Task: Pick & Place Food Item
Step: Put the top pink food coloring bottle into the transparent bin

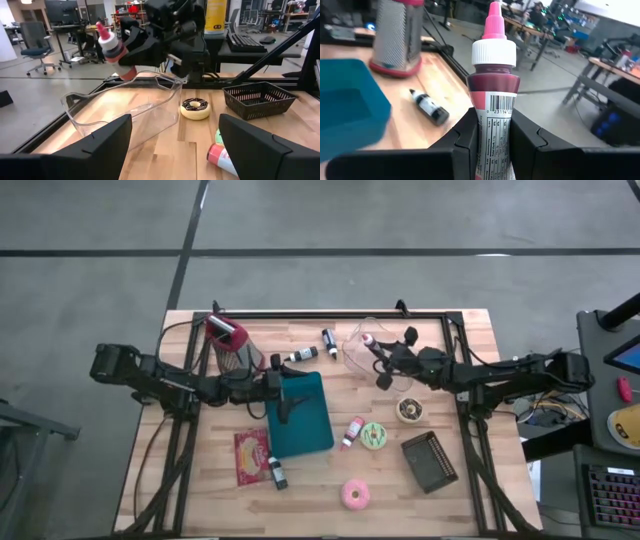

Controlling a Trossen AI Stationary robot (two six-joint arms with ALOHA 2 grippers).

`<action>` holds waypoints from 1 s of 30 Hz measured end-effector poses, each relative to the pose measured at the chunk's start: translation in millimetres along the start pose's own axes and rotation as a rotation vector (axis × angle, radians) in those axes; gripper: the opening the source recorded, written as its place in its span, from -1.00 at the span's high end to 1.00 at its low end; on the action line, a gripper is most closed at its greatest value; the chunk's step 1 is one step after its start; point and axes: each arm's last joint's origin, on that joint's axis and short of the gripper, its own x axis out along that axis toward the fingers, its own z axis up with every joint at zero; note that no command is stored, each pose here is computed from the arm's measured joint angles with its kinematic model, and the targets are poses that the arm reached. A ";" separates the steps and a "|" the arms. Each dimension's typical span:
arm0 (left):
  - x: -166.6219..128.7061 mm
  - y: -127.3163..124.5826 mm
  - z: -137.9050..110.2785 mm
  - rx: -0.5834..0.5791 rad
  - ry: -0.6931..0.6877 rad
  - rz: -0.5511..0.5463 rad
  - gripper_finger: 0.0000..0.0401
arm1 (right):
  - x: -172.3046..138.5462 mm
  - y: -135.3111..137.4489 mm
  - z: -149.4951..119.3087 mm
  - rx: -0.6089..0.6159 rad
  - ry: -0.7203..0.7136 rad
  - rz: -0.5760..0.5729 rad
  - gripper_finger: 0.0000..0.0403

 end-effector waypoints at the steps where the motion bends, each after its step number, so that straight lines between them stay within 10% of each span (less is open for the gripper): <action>1: 0.0 0.0 0.0 0.002 0.000 0.000 -0.52 | -0.2 -1.2 -3.3 0.007 0.010 -0.006 0.66; 30: 0.0 0.0 0.0 0.002 0.000 0.000 -0.52 | 8.8 -26.0 -19.3 0.119 0.513 0.070 0.67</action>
